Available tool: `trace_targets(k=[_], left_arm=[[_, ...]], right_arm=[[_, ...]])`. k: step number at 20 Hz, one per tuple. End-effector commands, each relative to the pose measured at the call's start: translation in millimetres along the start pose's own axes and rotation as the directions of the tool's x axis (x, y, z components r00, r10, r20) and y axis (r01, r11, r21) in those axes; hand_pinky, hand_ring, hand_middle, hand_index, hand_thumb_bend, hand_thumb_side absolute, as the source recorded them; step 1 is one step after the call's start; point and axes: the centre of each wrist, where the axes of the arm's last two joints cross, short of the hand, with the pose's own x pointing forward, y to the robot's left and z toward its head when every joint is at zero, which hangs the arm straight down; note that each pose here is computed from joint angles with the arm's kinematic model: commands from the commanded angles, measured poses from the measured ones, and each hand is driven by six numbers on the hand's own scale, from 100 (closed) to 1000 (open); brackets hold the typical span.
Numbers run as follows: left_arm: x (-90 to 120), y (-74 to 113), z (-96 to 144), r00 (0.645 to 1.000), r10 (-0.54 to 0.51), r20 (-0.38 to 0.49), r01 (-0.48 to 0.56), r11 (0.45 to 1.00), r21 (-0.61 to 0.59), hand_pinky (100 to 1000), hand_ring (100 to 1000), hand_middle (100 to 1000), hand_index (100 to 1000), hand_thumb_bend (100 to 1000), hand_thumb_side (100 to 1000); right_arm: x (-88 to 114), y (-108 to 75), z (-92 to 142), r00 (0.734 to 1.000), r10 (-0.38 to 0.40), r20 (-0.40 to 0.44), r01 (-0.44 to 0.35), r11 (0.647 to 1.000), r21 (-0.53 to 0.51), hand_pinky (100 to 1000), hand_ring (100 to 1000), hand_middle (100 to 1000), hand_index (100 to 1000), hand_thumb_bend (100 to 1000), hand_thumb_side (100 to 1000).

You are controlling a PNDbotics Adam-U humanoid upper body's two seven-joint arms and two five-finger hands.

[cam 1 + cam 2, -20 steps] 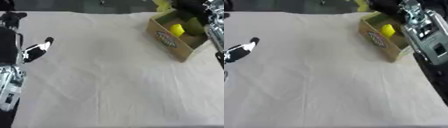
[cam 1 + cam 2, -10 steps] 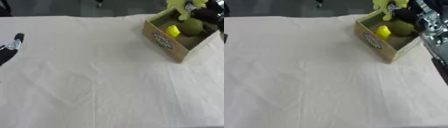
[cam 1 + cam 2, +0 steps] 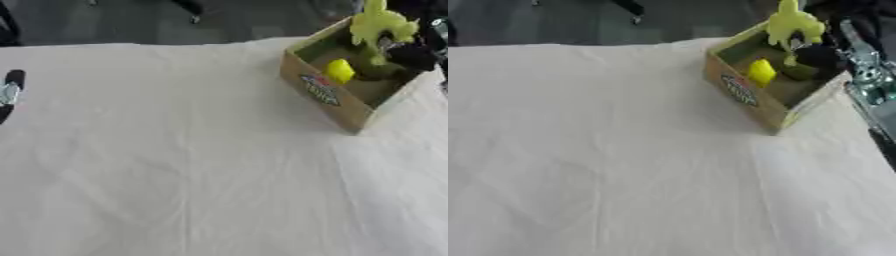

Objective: Pick up the objects with one hand, pass them to the other hand, and then place them into the box on the other side of the table.

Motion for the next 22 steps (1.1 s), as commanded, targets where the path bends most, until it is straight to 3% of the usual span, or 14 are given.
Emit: trace_targets(k=[1, 8, 10, 15, 19, 22], left_arm=[[-2, 12.1, -11, 1.000, -0.011, 0.022, 0.010, 0.999, 0.043, 568, 596, 618, 744, 652, 310], [-1, 11.7, -10, 1.000, -0.005, 0.018, 0.004, 0.999, 0.046, 568, 595, 618, 743, 641, 310], [-1, 11.5, -10, 1.000, -0.004, 0.017, 0.003, 0.999, 0.047, 567, 595, 617, 743, 637, 307], [1, 10.6, -10, 1.000, 0.000, 0.024, -0.001, 0.998, 0.063, 561, 589, 610, 736, 618, 289], [2, 10.4, -10, 1.000, -0.003, 0.028, 0.001, 0.998, 0.065, 561, 589, 610, 737, 619, 287], [1, 10.6, -10, 1.000, -0.006, 0.028, 0.004, 0.998, 0.065, 561, 589, 611, 737, 619, 288]], right_arm=[[-2, -17.8, -9, 0.997, 0.078, 0.008, -0.078, 0.995, -0.056, 952, 674, 470, 688, 100, 226], [-17, -17.9, -23, 0.990, 0.139, 0.005, -0.139, 0.989, -0.054, 951, 700, 504, 718, 100, 232], [-18, -17.0, -25, 0.989, 0.147, 0.025, -0.146, 0.988, -0.049, 956, 732, 541, 751, 100, 278], [-22, -14.9, -26, 0.975, 0.204, 0.090, -0.200, 0.979, -0.046, 967, 806, 663, 842, 100, 295], [-24, -15.0, -28, 0.964, 0.245, 0.107, -0.244, 0.969, -0.021, 987, 854, 733, 893, 100, 448], [-24, -15.7, -28, 0.955, 0.276, 0.111, -0.275, 0.961, -0.023, 989, 902, 797, 920, 100, 408]])
